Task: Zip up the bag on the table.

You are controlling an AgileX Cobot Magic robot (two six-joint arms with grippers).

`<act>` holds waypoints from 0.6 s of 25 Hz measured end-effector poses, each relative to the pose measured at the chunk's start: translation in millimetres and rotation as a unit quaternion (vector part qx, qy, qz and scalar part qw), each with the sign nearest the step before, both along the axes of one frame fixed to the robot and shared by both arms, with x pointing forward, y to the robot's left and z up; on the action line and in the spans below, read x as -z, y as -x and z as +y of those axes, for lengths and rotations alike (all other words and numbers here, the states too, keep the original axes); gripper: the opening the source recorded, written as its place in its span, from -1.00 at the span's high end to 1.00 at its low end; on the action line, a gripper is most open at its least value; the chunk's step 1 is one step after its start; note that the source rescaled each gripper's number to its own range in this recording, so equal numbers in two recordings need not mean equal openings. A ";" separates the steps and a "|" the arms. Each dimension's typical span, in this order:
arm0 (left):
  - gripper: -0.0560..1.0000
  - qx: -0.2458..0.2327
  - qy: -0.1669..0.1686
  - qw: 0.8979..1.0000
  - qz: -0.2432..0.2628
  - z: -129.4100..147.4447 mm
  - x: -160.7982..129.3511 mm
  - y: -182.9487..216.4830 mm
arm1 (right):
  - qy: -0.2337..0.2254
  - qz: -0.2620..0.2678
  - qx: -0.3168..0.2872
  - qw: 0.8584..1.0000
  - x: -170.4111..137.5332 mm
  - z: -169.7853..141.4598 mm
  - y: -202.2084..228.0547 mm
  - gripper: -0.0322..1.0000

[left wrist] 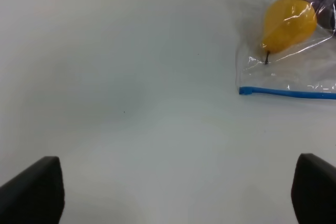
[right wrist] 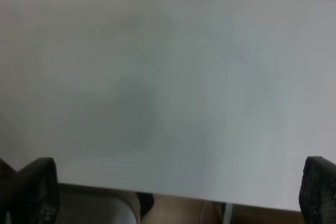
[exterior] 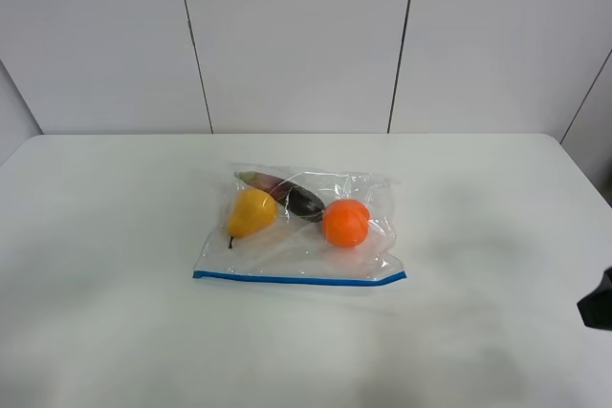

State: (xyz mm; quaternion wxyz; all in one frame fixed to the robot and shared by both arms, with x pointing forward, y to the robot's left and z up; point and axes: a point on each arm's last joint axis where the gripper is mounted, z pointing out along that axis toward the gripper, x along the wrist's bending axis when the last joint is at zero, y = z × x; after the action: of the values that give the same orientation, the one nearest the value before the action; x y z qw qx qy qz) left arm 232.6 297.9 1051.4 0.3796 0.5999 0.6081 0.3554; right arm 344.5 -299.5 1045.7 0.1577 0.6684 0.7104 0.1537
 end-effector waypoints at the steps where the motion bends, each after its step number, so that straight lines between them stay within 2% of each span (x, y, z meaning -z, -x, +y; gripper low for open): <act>1: -1.00 0.000 0.000 1.000 0.000 0.0 0.0 0.0 | 0.000 -0.022 0.001 1.000 5.0 0.3 11.7 -0.98; 4: -1.00 0.000 0.000 1.000 0.000 0.0 0.0 0.0 | 0.002 -0.097 0.001 0.995 7.6 0.9 38.9 -0.98; 9: -1.00 0.000 0.000 1.000 0.000 0.0 0.0 0.0 | 0.005 -0.228 0.001 0.974 -5.1 1.7 74.3 -0.98; 15: -1.00 0.000 0.000 1.000 0.000 0.0 0.0 0.0 | 0.007 -0.329 0.001 0.944 -7.7 2.4 107.1 -0.98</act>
State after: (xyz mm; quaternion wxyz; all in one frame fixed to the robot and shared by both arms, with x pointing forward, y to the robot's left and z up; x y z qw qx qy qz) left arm 232.6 297.9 1051.4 0.3796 0.5999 0.6081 0.3554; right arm 237.4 -297.0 1053.4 0.3875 0.5803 0.6194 0.3598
